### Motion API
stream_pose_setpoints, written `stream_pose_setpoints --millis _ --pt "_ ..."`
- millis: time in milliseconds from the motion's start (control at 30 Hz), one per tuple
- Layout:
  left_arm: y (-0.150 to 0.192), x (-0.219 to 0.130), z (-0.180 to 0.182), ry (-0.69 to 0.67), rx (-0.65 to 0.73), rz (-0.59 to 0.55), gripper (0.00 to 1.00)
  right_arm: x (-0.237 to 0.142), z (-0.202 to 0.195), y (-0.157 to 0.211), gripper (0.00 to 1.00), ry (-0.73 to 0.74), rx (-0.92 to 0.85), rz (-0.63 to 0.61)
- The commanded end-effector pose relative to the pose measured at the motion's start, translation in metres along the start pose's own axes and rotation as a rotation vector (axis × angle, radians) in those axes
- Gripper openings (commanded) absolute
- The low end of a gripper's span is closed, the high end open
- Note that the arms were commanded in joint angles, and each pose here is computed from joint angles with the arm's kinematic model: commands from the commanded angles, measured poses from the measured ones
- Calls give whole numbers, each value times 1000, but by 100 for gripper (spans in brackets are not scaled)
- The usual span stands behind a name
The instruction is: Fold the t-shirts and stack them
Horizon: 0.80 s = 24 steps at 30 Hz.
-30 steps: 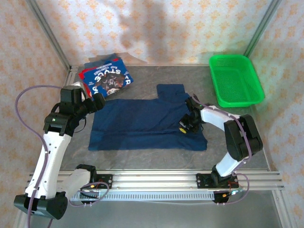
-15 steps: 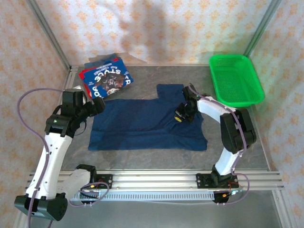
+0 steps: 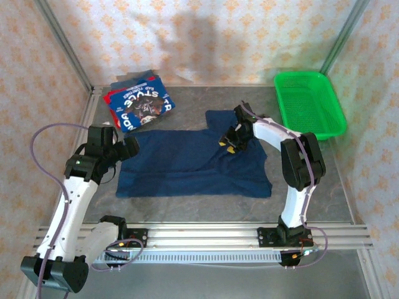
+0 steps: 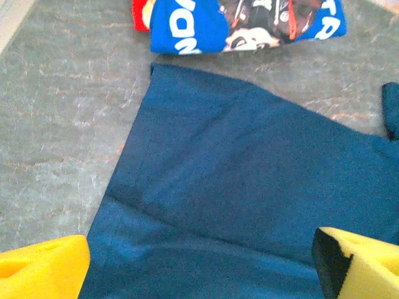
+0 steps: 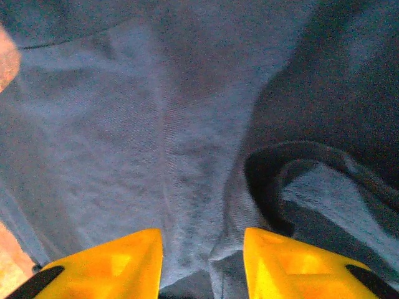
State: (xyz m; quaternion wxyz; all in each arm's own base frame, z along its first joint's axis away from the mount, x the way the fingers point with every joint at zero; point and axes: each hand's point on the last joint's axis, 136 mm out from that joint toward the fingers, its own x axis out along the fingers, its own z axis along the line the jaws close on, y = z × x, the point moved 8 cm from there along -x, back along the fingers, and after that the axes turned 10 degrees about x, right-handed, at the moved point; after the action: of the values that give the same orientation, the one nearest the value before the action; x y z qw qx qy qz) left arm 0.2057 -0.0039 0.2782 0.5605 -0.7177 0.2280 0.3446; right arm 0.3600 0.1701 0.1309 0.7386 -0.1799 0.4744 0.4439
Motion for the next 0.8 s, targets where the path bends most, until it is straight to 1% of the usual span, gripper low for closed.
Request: stream_pose_setpoints --millis 0,133,200,233,300,400,533,700,767 --pt "6 6 1 2 -26 5 93 -16 17 3 42 -62 -92 -15" --pt "13 16 2 -1 -44 28 93 -49 23 9 46 -110 -139 -102" --pt "16 21 2 -6 -51 44 93 -63 20 11 47 -123 -129 -131" --pt "17 24 1 -3 -56 52 93 -68 14 10 47 -105 -105 -139" --pt "18 29 0 10 -58 63 93 -69 6 11 46 -69 -83 -116" --pt "19 34 -1 14 -61 71 93 -61 0 15 42 -27 -64 -76" --pt "17 37 -3 17 -54 76 93 -36 -5 20 35 26 -11 -28" --pt "18 37 -2 15 -46 76 93 -13 -18 17 27 55 77 -40" --pt "19 37 -1 6 -43 82 93 -9 -18 15 26 63 91 -40"
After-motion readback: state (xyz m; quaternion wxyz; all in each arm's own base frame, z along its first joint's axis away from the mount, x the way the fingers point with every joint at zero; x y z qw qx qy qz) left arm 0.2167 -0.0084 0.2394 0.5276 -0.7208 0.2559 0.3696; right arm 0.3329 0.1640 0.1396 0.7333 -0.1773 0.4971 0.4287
